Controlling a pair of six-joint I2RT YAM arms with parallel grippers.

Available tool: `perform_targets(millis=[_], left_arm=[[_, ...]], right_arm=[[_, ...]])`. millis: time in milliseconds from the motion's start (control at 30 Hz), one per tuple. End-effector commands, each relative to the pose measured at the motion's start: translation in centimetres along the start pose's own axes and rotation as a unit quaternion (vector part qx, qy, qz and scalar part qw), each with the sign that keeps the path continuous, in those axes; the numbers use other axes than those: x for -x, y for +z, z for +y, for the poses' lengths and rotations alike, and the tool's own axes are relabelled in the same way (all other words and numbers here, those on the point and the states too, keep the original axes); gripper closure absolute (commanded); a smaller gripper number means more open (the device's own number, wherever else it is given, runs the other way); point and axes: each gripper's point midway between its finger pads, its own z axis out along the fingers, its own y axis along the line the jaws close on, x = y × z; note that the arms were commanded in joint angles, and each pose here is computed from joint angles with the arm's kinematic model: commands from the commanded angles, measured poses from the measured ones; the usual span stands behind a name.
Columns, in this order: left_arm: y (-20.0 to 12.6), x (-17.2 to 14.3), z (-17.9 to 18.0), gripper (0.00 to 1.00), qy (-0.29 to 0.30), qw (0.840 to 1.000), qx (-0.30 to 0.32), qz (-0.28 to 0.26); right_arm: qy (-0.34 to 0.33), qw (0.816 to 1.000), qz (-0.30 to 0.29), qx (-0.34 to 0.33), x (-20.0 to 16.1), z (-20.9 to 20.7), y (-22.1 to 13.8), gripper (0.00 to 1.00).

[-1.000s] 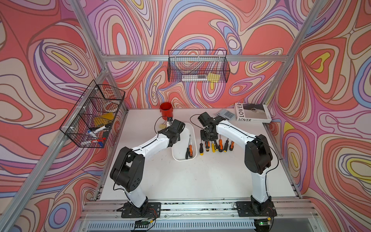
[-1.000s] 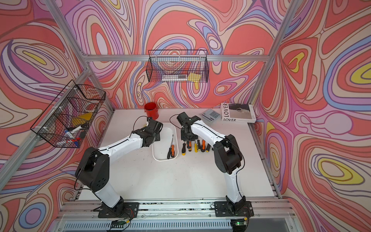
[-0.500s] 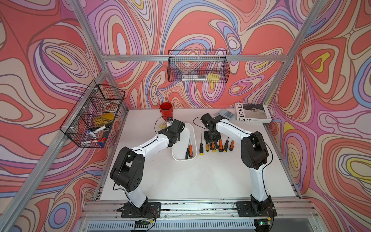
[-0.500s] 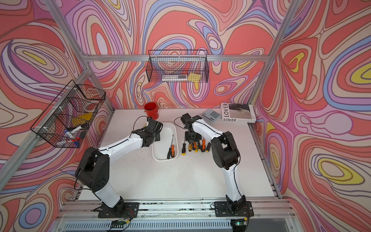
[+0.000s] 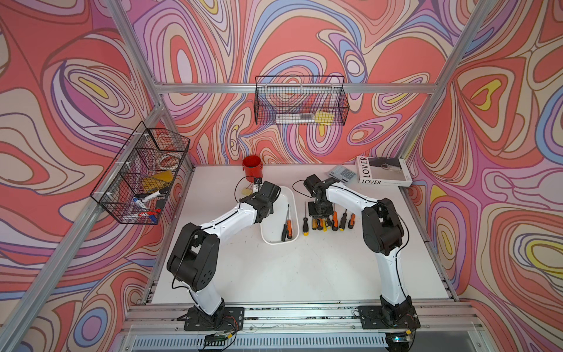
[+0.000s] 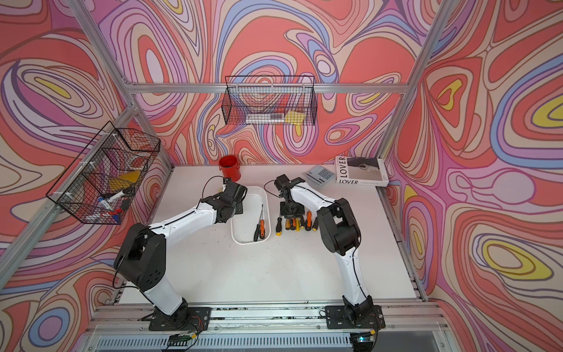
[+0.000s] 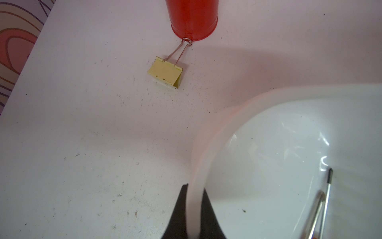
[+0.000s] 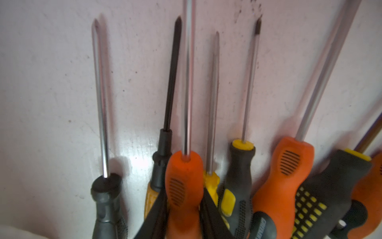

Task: Take out the screwdriver from the storage box
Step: Place the screwdriver at the center of the board.

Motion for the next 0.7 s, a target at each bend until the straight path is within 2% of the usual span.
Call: perform_targets(millis=[0,133,333,500,667], left_arm=[[-0.3,-0.3,1.0,1.00,0.007,1.000,0.014,0.003],[-0.4,-0.1,1.1,1.00,0.005,1.000,0.018,0.000],[-0.4,-0.1,1.1,1.00,0.006,1.000,0.017,0.000],[-0.4,-0.1,1.1,1.00,0.006,1.000,0.017,0.001],[-0.4,-0.1,1.1,1.00,0.003,1.000,0.017,0.001]], right_arm=[[0.009,1.000,0.009,-0.004,-0.2,-0.2,1.3,0.58],[0.012,1.000,0.005,-0.007,-0.2,-0.4,1.1,0.47],[0.017,1.000,-0.009,-0.010,0.2,-0.6,0.1,0.42],[0.024,0.998,-0.058,0.004,1.5,-0.7,-3.3,0.32],[0.024,0.991,-0.119,0.054,2.1,0.1,-8.3,0.21]])
